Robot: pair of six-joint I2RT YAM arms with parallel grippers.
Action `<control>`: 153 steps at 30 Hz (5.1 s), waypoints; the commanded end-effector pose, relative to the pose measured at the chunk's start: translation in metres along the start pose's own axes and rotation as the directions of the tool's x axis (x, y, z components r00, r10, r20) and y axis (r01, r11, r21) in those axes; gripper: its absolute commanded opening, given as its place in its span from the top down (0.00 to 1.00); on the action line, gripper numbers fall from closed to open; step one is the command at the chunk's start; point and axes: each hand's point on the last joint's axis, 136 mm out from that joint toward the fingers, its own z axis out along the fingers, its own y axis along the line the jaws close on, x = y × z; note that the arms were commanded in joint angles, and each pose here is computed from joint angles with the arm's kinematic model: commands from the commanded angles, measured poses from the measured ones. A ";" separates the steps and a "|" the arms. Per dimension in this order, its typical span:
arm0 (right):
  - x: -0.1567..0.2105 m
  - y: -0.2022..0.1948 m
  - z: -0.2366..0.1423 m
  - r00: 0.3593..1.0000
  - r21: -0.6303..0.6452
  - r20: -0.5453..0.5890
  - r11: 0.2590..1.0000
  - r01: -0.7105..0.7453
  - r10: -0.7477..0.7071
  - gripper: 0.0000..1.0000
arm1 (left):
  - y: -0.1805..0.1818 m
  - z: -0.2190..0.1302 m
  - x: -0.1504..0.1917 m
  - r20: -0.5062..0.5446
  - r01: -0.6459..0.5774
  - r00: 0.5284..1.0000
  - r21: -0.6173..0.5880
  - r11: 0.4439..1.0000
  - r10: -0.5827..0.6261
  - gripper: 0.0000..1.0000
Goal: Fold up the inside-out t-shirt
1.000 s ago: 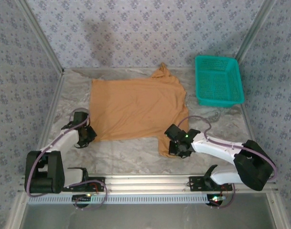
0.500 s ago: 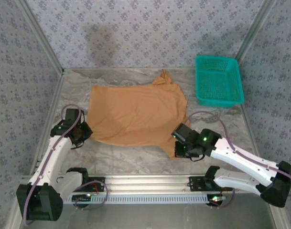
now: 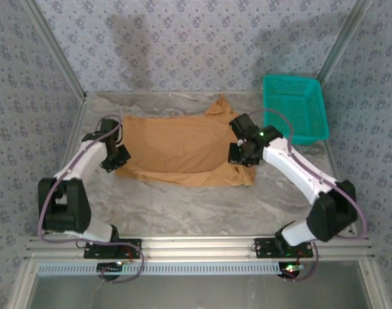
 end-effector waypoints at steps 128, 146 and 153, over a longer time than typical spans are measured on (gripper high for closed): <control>-0.094 -0.015 0.148 0.995 0.018 -0.099 1.000 0.007 -0.005 1.00 | -0.074 0.021 -0.005 -0.007 -0.131 0.991 0.252 0.959 0.137 0.61; -0.154 0.058 0.164 0.990 -0.194 -0.106 0.974 -0.114 0.094 0.67 | -0.076 -0.001 -0.004 0.024 -0.122 0.992 0.297 0.947 0.120 0.61; -0.134 0.057 0.108 0.999 -0.213 -0.044 0.976 -0.039 0.030 0.53 | -0.091 -0.022 -0.011 0.078 -0.116 0.993 0.371 0.921 0.094 0.64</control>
